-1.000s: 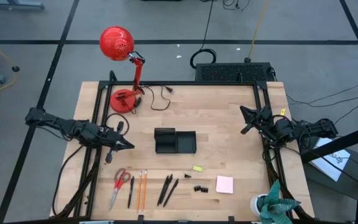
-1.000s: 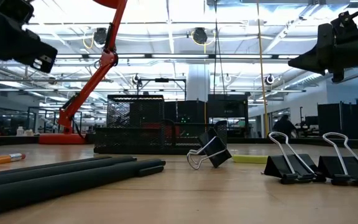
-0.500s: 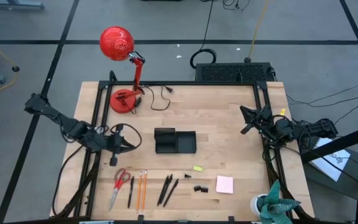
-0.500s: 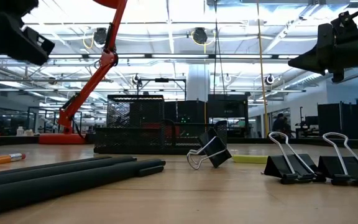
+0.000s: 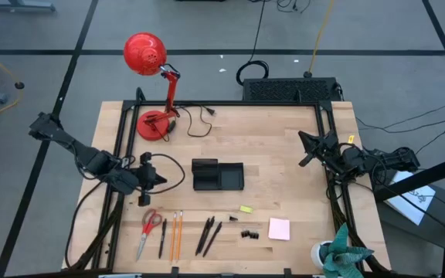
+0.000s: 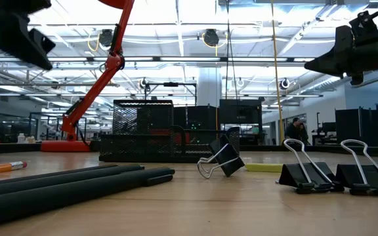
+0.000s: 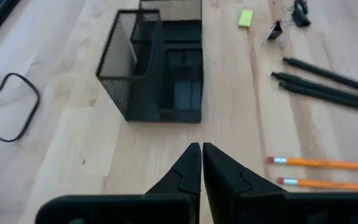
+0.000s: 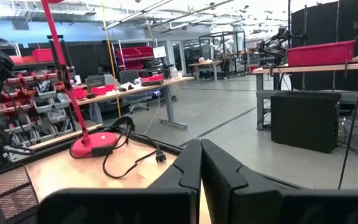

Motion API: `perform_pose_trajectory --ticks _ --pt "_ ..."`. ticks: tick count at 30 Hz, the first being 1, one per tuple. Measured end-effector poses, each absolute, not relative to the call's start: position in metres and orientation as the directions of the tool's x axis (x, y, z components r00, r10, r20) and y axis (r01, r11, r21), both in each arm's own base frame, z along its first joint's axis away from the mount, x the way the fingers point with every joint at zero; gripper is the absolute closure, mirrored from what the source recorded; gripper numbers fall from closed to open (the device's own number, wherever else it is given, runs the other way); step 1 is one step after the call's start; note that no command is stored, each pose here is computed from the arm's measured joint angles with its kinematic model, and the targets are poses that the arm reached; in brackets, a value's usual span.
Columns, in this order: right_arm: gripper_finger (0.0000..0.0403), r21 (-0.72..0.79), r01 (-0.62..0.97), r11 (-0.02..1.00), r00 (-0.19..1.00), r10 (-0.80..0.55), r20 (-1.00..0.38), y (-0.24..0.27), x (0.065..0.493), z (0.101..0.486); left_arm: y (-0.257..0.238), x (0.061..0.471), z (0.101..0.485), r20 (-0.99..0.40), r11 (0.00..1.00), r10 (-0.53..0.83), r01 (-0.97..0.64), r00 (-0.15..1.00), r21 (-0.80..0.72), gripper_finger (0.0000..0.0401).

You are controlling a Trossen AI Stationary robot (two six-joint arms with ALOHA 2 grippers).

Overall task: Pick and place office supplies into organizer
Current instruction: Put the right pencil into the top left section of the desk organizer

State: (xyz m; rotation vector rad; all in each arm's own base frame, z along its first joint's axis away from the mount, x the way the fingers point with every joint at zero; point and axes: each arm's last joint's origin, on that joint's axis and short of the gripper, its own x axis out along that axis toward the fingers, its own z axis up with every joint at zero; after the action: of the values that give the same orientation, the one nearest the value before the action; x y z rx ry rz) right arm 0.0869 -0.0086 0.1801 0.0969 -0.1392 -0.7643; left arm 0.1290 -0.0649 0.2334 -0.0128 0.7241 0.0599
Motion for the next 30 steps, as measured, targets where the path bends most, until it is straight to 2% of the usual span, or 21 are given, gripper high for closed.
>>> perform_pose_trajectory --ticks 5,15,26,30 --pt "0.0399 0.159 0.679 0.717 0.710 -0.696 0.106 -0.009 0.087 0.182 -0.071 0.136 0.247 -0.692 0.999 0.012 -0.037 0.721 -0.021 0.0377" --pt "0.0399 0.173 0.676 0.716 0.708 -0.697 0.116 -0.009 0.086 0.184 -0.083 0.155 0.230 -0.745 0.997 0.044 -0.077 0.665 -0.010 0.0377" --pt "0.0399 0.174 0.676 0.716 0.708 -0.697 0.117 -0.009 0.086 0.184 -0.103 0.186 0.214 -0.729 0.993 -0.051 -0.043 0.682 -0.110 0.0377" --pt "0.0399 0.174 0.676 0.717 0.708 -0.696 0.117 -0.009 0.086 0.184 -0.106 0.190 0.209 -0.738 0.995 -0.053 -0.030 0.672 -0.099 0.0377"
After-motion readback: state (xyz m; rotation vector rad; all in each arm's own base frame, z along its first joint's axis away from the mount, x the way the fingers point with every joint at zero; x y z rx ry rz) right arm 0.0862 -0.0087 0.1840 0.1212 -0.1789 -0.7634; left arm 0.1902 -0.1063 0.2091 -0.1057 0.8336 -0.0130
